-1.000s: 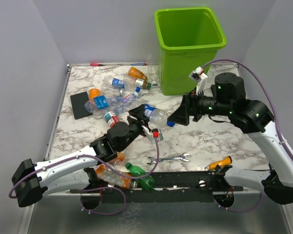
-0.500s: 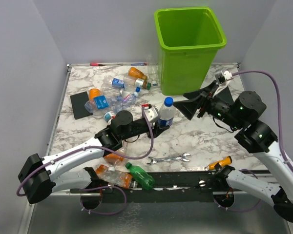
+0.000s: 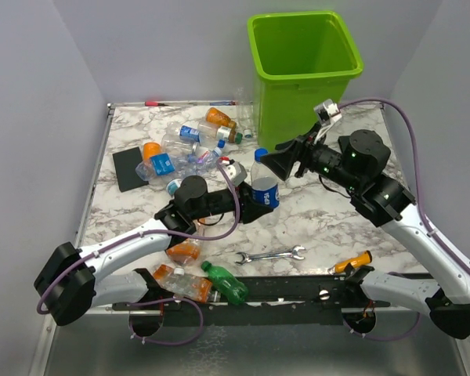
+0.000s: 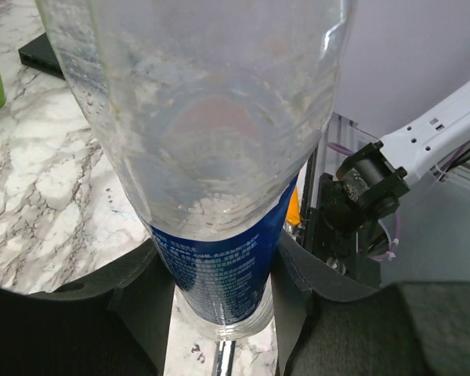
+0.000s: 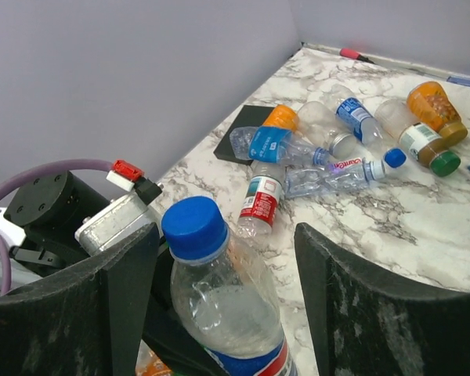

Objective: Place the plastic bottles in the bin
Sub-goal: Pick up the plastic bottle at the center of the board.

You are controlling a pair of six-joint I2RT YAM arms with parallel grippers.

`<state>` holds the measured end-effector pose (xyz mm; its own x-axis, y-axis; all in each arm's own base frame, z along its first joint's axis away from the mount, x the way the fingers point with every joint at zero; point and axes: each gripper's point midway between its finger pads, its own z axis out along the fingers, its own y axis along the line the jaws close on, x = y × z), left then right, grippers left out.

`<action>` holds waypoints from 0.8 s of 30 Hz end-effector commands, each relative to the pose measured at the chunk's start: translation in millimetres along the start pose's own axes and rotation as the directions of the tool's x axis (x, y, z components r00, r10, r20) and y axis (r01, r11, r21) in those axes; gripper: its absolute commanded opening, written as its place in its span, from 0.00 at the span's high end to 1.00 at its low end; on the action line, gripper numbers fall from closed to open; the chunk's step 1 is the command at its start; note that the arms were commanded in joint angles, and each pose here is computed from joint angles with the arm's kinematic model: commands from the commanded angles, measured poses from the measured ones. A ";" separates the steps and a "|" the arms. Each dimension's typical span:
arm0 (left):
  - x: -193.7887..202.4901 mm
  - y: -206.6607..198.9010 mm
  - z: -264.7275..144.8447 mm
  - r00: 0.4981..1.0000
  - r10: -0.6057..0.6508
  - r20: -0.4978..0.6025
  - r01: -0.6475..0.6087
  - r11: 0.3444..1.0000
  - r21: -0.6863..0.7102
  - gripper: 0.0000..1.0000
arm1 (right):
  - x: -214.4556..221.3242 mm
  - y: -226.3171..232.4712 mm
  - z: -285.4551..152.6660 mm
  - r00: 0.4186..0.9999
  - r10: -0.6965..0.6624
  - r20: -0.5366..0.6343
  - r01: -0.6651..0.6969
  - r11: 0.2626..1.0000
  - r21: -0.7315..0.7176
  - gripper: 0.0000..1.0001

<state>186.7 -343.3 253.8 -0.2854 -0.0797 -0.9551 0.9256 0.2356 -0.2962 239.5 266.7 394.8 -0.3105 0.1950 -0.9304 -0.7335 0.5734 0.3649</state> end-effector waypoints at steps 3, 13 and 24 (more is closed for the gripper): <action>-0.1 -8.7 1.6 1.000 -0.029 0.005 0.029 0.998 0.051 0.76 | 1.0 6.1 14.5 0.999 -0.007 -0.039 0.006 0.999 -0.034 0.37; 1.1 -4.1 0.1 1.000 -0.025 0.010 0.025 0.999 0.024 0.73 | 20.5 2.1 25.5 0.988 0.011 -0.152 -0.016 0.999 -0.028 0.68; -49.6 41.2 -46.1 0.964 0.136 0.228 -0.046 0.932 -0.360 0.01 | -109.4 0.6 -21.3 0.974 -0.177 0.141 0.147 0.969 0.197 1.00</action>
<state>201.4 -322.3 272.3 -0.2322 -0.1815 -0.9556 0.8845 0.3693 -0.2851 255.1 271.0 421.1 -0.2958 0.1139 -0.9484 -0.7204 0.6254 0.2998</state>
